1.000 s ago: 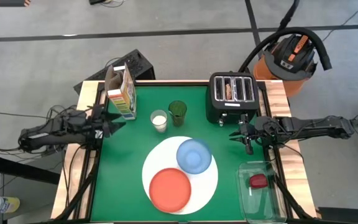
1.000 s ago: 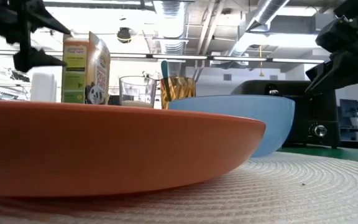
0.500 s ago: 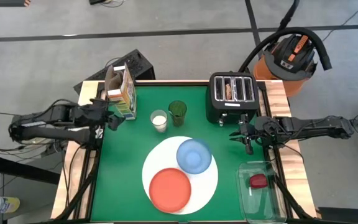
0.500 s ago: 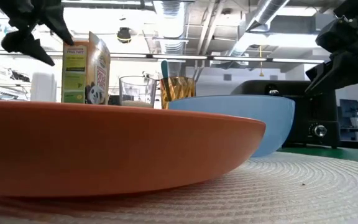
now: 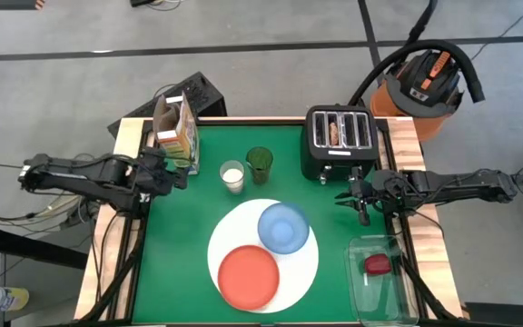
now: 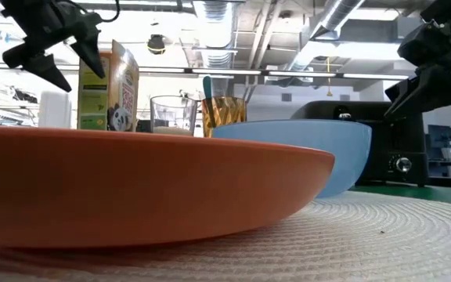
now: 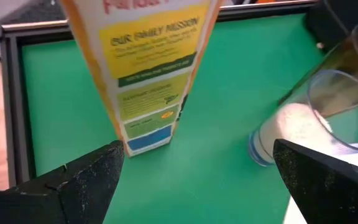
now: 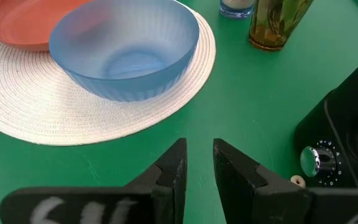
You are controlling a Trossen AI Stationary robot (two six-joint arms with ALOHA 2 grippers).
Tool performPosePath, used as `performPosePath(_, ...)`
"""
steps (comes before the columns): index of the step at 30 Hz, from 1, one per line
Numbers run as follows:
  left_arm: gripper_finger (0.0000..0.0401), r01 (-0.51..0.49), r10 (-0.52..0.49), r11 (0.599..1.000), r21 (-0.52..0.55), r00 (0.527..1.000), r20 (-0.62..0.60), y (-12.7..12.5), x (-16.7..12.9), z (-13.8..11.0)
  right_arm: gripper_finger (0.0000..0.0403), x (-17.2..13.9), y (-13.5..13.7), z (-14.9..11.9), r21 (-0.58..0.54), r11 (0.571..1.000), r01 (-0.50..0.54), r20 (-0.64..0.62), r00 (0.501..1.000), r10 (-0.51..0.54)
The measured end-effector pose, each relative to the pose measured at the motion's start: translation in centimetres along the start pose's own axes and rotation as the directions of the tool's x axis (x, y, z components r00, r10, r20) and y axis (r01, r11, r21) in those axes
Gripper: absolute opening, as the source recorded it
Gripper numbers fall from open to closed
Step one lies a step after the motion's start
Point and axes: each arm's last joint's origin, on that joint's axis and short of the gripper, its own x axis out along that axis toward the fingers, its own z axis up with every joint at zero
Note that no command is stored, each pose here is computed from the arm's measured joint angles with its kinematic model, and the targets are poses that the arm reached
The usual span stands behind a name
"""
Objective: Arrange a breakfast setting
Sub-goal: Pour the cereal from the cereal box on the blue bowl
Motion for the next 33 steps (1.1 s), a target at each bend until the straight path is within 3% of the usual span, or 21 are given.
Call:
performPosePath(7,0.0400,-0.094,0.094,0.996,-0.006,0.995,0.035,-1.4,1.2,-0.9,0.0102,0.0,0.0,0.0,0.000,1.000,0.000,0.000,1.000,0.000)
performPosePath(15,0.0400,-0.137,0.139,0.990,-0.029,0.985,0.098,-2.3,2.0,-1.5,0.0102,0.0,0.0,0.0,0.000,1.000,0.000,0.000,1.000,0.000)
performPosePath(23,0.0400,-0.114,0.139,0.982,-0.149,0.976,0.169,-1.2,4.9,-4.7,0.0102,0.0,0.0,0.0,0.000,1.000,0.000,0.000,1.000,0.000)
performPosePath(33,0.0400,-0.067,0.105,0.990,-0.125,0.941,0.322,0.5,8.0,-7.9,0.0102,0.0,0.0,0.0,0.000,1.000,0.000,0.000,1.000,0.000)
